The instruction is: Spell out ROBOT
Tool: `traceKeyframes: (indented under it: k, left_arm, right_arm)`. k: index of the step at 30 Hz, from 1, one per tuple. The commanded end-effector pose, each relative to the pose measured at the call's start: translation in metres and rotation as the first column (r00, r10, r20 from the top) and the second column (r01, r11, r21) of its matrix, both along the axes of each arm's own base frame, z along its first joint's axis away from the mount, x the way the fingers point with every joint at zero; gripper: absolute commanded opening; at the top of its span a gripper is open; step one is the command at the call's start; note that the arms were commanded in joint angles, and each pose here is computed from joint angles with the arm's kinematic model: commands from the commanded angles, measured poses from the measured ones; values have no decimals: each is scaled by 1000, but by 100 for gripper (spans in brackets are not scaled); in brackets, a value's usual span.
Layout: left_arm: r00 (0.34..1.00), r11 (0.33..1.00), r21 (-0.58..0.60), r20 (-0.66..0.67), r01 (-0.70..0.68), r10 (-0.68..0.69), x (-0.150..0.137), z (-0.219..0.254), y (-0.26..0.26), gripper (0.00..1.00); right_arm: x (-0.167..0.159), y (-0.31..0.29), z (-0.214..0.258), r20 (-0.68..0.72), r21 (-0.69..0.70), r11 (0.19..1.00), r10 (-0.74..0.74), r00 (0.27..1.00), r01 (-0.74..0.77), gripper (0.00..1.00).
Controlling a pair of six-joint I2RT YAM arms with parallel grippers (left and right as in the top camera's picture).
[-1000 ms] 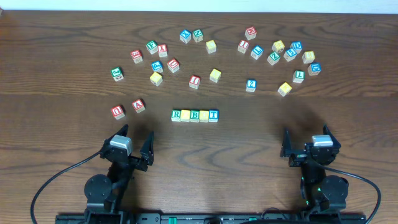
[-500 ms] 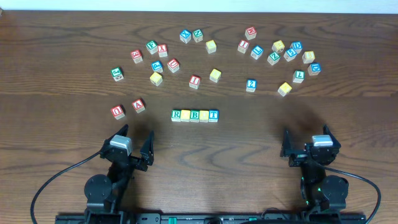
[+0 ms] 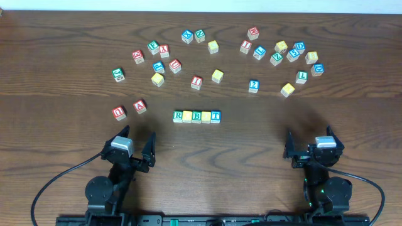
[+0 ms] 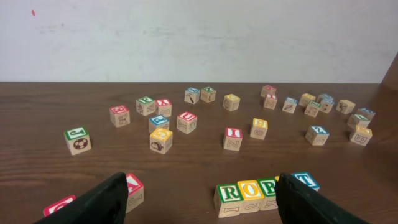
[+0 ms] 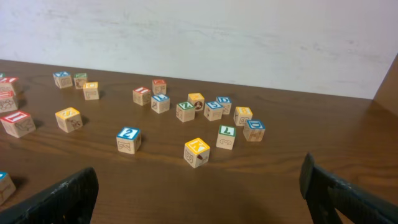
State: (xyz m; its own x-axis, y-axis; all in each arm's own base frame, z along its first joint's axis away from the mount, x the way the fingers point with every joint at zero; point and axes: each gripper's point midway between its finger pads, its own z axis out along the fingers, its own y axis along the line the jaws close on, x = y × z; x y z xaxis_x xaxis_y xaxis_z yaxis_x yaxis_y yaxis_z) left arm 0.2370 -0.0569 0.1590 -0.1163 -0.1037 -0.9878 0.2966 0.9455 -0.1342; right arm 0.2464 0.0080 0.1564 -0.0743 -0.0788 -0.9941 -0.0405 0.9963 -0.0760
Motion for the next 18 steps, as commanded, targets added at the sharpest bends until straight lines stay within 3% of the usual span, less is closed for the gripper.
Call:
traceKeyframes:
  k: [1,18]
  left_arm:
    - [999,999,14,-39,28,-28,-2,-14,-4,74]
    - [998,999,14,-40,39,-38,-3,-15,-6,74]
  right_arm:
    - [0,-1,0,1,13,1000,-1,1000,1,99]
    - [0,-1,0,1,13,1000,-2,1000,2,99]
